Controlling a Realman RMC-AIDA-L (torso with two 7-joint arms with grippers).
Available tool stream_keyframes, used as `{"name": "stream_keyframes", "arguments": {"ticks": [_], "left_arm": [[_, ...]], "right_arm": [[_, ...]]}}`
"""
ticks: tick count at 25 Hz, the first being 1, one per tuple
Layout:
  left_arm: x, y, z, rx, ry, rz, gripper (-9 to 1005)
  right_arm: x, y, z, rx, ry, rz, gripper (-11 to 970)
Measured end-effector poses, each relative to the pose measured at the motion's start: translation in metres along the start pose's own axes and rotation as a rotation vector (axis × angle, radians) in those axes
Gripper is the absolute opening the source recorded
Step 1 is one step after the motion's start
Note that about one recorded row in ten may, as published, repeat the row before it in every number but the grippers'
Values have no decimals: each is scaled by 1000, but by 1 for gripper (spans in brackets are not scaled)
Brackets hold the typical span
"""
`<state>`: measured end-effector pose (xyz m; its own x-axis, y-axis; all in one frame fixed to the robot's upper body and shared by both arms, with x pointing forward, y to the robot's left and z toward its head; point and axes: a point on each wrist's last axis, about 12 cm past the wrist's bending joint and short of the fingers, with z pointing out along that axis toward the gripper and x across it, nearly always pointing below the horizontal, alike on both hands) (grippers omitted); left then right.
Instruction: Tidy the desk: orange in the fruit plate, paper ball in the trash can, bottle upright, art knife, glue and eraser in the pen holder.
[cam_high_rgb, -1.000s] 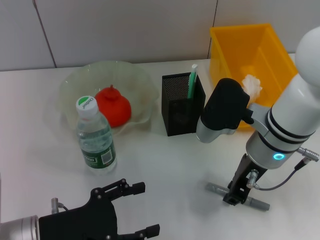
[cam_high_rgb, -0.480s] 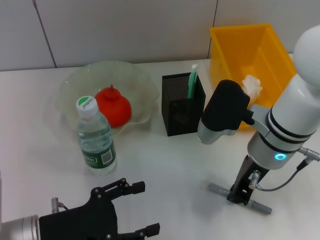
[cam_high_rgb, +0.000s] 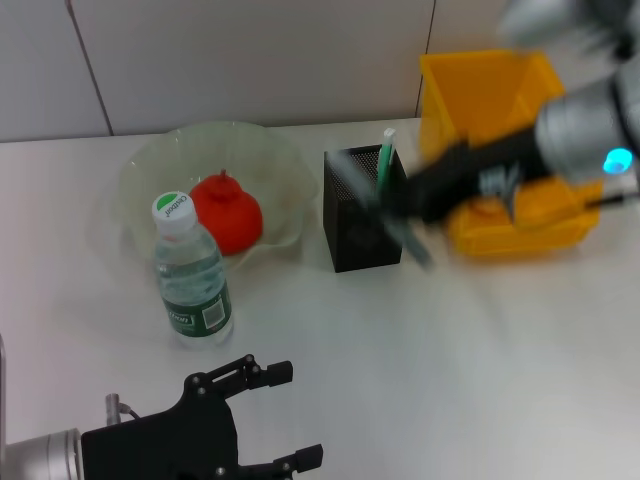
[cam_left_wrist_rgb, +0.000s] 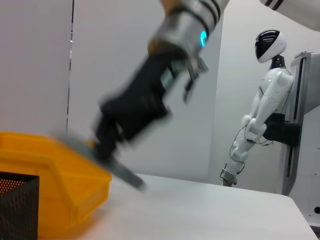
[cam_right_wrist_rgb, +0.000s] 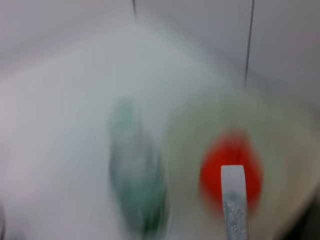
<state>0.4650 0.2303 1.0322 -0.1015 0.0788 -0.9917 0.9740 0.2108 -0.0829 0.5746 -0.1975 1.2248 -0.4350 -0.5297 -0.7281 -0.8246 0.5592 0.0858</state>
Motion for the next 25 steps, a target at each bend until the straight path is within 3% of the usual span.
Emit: {"name": "stream_keyframes", "arguments": {"ticks": [5,11,14,25], "left_arm": [[1,0,1,-2,0,-2,859],[0,0,2,-1,0,0,859],[0,0,3,0,-2,0,859],[0,-1,5,2,-5,-2,859]], "right_arm": [[4,-22,-9,89,-334,-15,170],[20,-43,20,133,-526,-77,185],[37,-52,45,162,-635,-114,193],[72,-53,70,201,-655,-92,221]]}}
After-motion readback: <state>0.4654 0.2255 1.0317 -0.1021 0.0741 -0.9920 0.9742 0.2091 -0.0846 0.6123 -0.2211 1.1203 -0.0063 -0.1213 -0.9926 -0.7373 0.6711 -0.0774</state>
